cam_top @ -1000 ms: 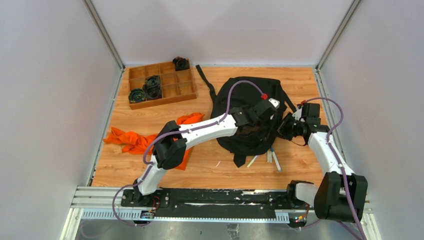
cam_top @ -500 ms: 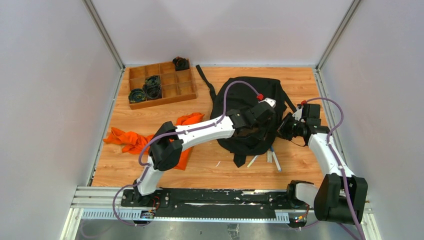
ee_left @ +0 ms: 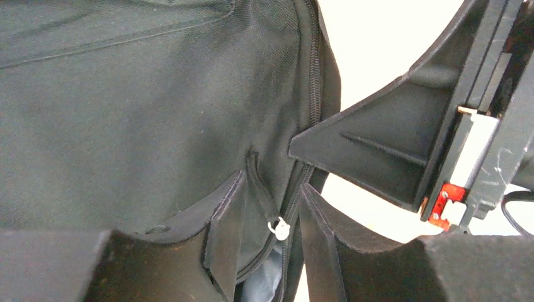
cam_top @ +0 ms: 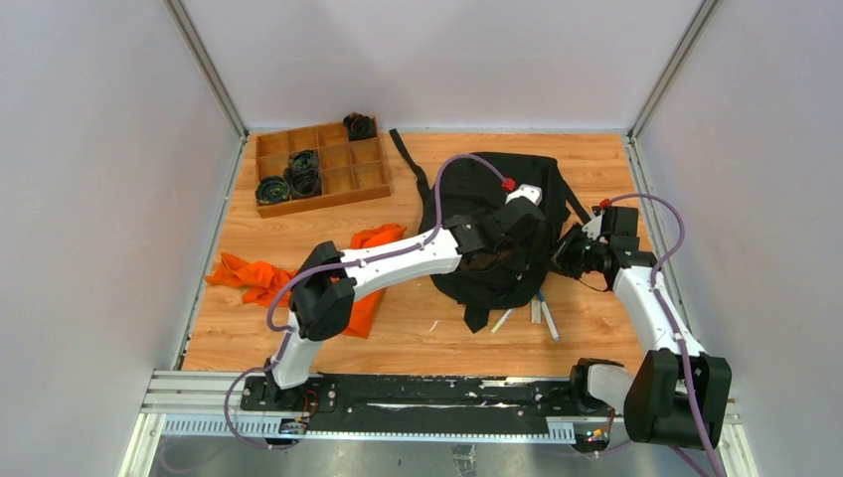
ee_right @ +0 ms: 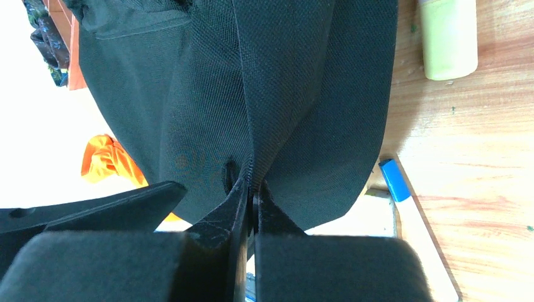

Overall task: Pack the student bag
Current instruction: Zip the student bag at the center of the board.

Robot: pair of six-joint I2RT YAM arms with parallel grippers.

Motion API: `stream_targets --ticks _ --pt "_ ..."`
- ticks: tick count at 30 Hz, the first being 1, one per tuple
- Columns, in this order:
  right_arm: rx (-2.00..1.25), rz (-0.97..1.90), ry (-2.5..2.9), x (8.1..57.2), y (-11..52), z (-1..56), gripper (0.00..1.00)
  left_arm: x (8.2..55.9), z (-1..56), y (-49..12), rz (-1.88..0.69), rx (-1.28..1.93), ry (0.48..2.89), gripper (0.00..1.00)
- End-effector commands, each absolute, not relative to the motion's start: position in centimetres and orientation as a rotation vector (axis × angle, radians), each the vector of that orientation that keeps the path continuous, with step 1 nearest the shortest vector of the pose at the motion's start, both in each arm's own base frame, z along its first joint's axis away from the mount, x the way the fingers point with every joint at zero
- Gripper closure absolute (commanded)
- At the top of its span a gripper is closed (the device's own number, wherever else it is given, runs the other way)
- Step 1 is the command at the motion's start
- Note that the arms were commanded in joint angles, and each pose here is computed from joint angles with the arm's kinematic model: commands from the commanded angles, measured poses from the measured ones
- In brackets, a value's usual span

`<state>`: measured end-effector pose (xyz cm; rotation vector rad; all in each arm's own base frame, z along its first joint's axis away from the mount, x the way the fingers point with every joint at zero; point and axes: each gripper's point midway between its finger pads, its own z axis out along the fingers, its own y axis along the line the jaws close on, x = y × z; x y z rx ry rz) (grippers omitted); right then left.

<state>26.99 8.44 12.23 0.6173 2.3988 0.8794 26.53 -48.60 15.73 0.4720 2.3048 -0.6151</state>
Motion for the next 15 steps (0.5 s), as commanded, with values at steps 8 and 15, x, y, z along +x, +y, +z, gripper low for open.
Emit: stream_targets --ticks 8,15 --pt "0.596 0.898 2.382 26.7 8.5 12.8 1.00 26.4 12.2 -49.4 -0.579 0.447 2.385 0.63" --pt "0.600 0.897 2.382 26.7 8.4 12.8 1.00 26.4 11.4 -49.1 -0.551 0.441 2.405 0.73"
